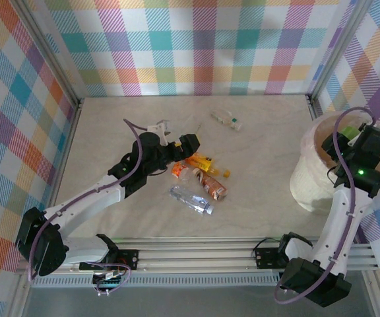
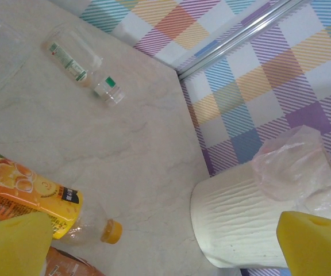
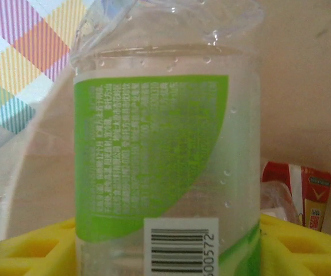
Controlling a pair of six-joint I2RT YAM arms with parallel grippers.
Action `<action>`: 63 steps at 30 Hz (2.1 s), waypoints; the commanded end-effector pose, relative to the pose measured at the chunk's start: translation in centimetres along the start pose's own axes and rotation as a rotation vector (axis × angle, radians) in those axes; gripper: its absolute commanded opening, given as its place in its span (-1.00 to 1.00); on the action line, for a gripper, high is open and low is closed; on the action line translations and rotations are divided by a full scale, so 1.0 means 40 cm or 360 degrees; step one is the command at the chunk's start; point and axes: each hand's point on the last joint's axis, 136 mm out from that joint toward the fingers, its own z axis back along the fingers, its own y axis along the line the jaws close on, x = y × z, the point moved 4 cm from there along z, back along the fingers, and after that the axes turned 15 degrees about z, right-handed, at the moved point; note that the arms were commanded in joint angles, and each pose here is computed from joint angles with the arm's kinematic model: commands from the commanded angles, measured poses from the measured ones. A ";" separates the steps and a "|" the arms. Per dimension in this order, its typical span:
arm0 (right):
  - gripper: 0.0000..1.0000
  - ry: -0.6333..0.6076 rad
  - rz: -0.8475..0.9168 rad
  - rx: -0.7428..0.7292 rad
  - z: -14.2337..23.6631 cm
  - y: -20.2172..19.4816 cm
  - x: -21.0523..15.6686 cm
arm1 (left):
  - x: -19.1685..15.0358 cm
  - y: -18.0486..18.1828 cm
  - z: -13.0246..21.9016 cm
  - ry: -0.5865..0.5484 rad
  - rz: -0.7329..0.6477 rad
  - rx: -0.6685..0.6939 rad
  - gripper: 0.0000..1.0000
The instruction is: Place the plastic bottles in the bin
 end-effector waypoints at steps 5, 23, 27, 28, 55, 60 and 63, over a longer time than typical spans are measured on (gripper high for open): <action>0.28 0.0073 -0.0089 0.0294 -0.040 0.054 -0.004 | -0.005 0.000 -0.021 0.0014 0.0029 0.0054 1.00; 0.22 0.0073 -0.0256 0.0840 -0.079 0.152 0.017 | 0.003 0.043 -0.034 -0.0048 0.0059 0.0207 1.00; 0.34 0.0080 -0.0323 0.0657 -0.102 0.118 0.000 | 0.002 0.043 -0.038 -0.0040 0.0064 0.0216 1.00; 0.40 0.0079 -0.0351 0.0564 -0.109 0.100 -0.006 | 0.002 0.044 -0.039 -0.0039 0.0063 0.0221 1.00; 1.00 -0.0244 -0.0209 0.0510 0.027 0.112 0.056 | 0.002 0.091 -0.053 -0.0076 0.0129 0.0373 1.00; 0.99 -0.0346 0.0103 0.0693 0.082 0.216 0.073 | 0.015 0.112 -0.043 -0.0156 0.0146 0.0437 1.00; 0.99 -0.0338 0.0301 0.0878 0.101 0.307 0.069 | 0.018 0.120 -0.037 -0.0187 0.0158 0.0464 1.00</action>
